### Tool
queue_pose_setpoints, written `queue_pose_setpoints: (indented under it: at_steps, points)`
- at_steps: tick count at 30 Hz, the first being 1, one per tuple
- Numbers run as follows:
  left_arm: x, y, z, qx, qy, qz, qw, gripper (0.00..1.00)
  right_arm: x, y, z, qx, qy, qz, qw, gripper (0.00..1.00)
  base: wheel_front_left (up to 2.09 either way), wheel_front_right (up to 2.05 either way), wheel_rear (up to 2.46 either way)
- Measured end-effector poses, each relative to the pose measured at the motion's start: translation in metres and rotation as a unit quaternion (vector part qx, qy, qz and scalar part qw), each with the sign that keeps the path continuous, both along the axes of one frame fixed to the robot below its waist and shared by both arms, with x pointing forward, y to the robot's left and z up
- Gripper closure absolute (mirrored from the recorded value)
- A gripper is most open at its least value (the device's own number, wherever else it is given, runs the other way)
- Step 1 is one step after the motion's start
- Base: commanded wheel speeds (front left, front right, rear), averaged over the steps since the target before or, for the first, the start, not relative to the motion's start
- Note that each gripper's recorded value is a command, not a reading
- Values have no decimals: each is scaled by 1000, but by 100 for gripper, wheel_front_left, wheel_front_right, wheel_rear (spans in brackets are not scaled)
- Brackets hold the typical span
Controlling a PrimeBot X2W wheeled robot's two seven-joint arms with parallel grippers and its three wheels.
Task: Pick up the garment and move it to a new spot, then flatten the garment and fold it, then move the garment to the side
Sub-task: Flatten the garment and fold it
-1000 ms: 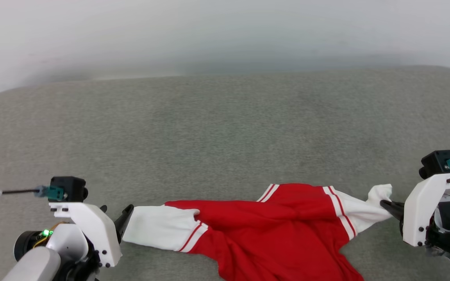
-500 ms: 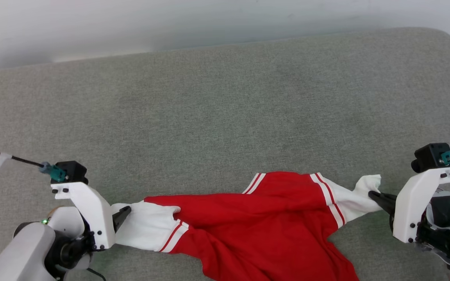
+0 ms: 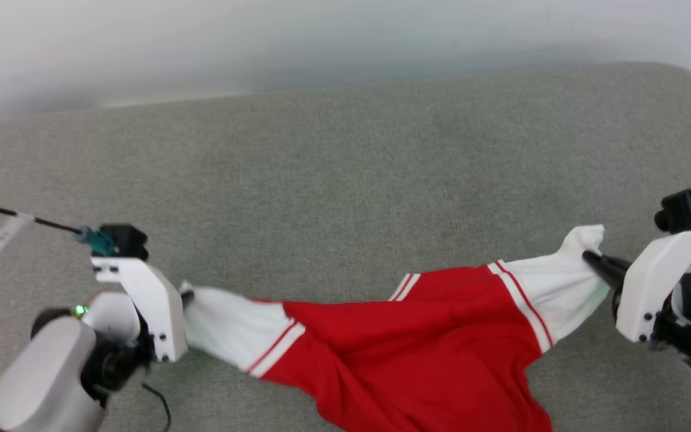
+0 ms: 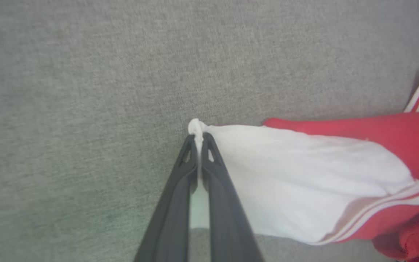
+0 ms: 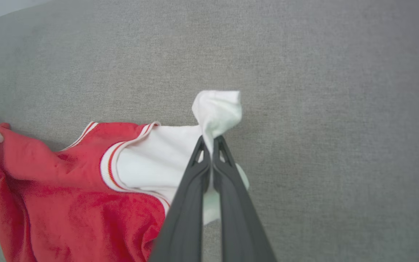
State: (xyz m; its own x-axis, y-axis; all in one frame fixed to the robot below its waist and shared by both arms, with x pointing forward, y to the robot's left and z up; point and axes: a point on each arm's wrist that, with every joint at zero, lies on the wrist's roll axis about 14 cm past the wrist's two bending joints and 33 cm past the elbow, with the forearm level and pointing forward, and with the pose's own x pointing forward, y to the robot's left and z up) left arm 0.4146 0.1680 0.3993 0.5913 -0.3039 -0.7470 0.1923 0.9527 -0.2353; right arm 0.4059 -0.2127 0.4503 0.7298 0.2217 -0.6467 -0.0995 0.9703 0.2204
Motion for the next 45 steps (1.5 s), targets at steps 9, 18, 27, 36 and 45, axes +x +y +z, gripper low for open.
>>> queue_pose_setpoints:
  at_steps: [9,18,27,36,45]
  points:
    - [69,6,152,6,-287,15,958,100,49,-13,81,-32,-136,-18,990,100,0,0,0]
    - [122,2,231,-17,-405,60,912,100,113,-4,165,-27,-258,-23,966,100,0,0,0]
    - [188,12,322,-17,-530,97,842,100,182,5,263,-27,-400,-26,916,100,0,0,0]
    - [238,23,389,-17,-619,114,777,100,231,13,336,-30,-510,-24,859,100,0,0,0]
    - [286,13,335,-23,-581,110,806,100,280,20,294,-30,-487,-14,873,100,0,0,0]
